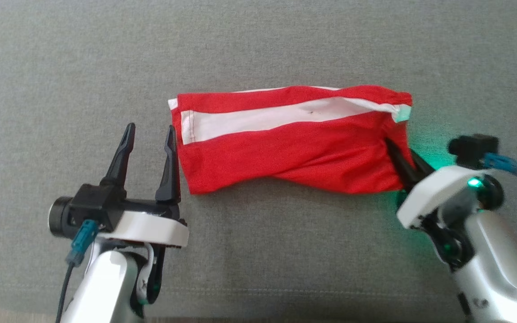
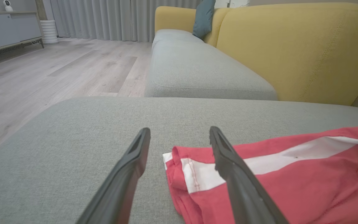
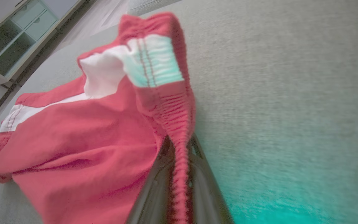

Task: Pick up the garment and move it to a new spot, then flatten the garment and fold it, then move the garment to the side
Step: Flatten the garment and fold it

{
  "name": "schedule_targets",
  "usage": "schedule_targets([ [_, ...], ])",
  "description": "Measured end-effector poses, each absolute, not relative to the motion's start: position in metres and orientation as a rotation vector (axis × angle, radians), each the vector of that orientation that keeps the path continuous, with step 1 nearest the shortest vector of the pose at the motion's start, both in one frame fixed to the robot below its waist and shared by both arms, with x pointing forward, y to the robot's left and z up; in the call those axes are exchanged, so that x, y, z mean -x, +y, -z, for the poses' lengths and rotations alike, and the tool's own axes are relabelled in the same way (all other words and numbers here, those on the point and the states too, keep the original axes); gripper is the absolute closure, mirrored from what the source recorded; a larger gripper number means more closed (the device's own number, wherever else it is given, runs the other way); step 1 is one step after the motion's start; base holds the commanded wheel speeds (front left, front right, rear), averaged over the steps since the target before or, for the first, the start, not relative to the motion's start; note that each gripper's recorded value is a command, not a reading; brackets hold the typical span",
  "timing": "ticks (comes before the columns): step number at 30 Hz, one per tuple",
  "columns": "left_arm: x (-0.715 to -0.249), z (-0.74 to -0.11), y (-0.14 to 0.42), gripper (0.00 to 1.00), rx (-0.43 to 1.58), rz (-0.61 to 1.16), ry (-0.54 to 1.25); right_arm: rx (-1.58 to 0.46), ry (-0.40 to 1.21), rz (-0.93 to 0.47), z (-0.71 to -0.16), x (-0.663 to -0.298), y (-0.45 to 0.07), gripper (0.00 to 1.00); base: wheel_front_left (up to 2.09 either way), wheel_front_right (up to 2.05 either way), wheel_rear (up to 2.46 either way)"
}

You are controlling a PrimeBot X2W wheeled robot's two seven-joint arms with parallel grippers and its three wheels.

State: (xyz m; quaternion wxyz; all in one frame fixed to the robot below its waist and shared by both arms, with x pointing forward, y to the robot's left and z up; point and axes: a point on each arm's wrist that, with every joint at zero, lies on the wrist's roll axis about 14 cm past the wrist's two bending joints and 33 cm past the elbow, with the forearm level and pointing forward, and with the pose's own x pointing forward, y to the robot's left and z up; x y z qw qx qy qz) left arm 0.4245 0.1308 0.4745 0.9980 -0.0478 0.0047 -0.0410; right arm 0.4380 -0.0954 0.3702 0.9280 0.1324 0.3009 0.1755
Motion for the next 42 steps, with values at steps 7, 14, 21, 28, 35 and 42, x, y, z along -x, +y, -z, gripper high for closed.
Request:
schedule_targets([
  [7,-0.425,-0.480,0.127,0.00,0.097,0.094,-0.006,-0.255,0.605,-0.230,-0.367,-0.419,-0.157,1.00,0.00,0.00,0.00],
  [14,-0.425,-0.485,0.121,0.00,0.101,0.111,-0.020,-0.277,0.582,-0.203,-0.383,-0.412,-0.178,1.00,0.00,0.00,0.00],
  [21,-0.423,-0.491,0.118,0.00,0.101,0.120,-0.034,-0.554,0.588,-0.399,-0.437,-0.414,-0.124,1.00,0.00,0.00,0.00],
  [28,-0.418,-0.490,0.121,0.00,0.096,0.114,-0.027,-0.793,0.654,-0.615,-0.466,-0.415,-0.056,1.00,0.00,0.00,0.00],
  [35,-0.413,-0.483,0.131,0.00,0.097,0.079,-0.002,-0.832,0.820,-0.733,-0.441,-0.406,0.017,1.00,0.00,0.00,0.00],
  [42,-0.412,-0.478,0.137,0.00,0.099,0.057,0.013,-0.744,0.791,-0.740,-0.426,-0.416,0.043,1.00,0.00,0.00,0.00],
])
